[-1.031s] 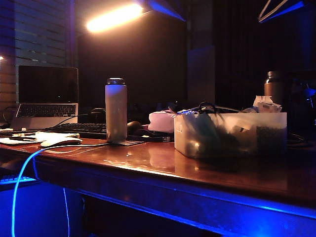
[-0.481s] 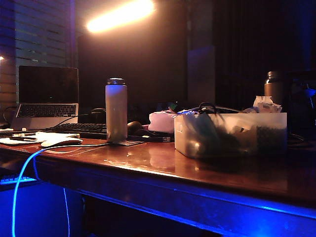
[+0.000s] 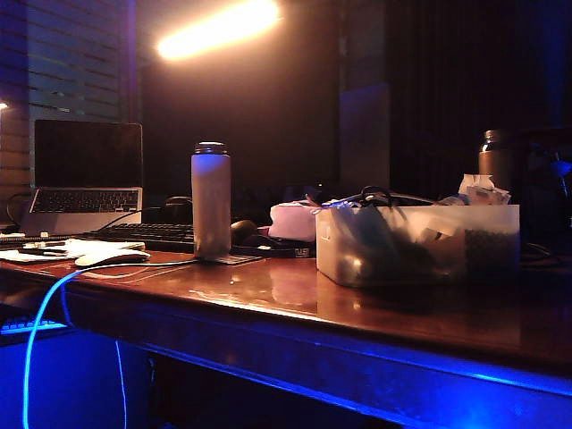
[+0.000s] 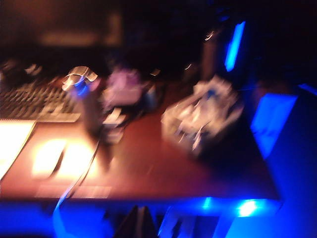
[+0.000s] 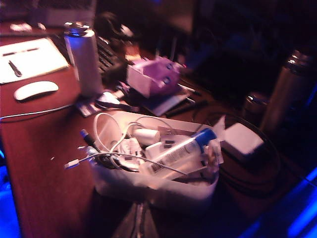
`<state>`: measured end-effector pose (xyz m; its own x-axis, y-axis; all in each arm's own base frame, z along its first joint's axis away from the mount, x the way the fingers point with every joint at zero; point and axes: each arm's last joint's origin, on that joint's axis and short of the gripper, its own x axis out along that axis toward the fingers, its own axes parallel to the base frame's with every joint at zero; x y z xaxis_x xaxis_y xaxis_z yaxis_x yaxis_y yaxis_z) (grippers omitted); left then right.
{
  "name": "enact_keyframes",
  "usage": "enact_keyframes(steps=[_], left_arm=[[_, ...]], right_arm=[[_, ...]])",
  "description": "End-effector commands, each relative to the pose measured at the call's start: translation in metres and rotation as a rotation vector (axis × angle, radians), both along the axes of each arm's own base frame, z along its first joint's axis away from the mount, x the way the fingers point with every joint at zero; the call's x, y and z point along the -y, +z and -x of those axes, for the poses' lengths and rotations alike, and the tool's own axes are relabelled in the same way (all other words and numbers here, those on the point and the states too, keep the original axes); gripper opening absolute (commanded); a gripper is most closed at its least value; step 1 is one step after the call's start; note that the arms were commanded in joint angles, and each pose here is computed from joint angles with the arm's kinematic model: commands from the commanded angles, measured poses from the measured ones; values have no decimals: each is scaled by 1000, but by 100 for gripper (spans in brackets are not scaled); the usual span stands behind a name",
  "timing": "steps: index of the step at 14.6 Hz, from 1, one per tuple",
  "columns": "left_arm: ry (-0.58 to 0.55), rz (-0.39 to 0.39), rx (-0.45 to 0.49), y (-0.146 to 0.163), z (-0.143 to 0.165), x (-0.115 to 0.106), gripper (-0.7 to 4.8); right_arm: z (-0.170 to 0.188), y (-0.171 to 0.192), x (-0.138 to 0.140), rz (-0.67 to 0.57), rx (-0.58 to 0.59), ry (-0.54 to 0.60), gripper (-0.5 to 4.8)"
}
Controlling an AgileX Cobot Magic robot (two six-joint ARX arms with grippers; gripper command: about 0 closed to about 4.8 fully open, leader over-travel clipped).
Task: Pick up the liquid glue and place it into the translucent box.
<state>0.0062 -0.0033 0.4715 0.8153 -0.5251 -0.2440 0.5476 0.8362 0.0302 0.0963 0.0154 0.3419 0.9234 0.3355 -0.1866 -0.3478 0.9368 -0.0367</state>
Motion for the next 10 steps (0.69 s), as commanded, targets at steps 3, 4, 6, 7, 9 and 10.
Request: enact_keyframes(steps=[3, 4, 6, 7, 9, 10], left_arm=[[114, 7, 10, -78, 15, -14, 16], [112, 40, 12, -96, 11, -11, 17], [119, 42, 18, -131, 1, -4, 16], [114, 54, 30, -147, -6, 1, 16], [92, 88, 71, -178, -23, 12, 15], [90, 95, 77, -203, -36, 22, -5]], right_arm=[[18, -40, 1, -22, 150, 4, -1], [19, -48, 1, -22, 145, 3, -1], [21, -60, 2, -21, 145, -3, -1], [20, -63, 2, -22, 156, -2, -1], [19, -72, 2, -22, 169, -7, -1], [16, -81, 2, -18, 141, -25, -1]])
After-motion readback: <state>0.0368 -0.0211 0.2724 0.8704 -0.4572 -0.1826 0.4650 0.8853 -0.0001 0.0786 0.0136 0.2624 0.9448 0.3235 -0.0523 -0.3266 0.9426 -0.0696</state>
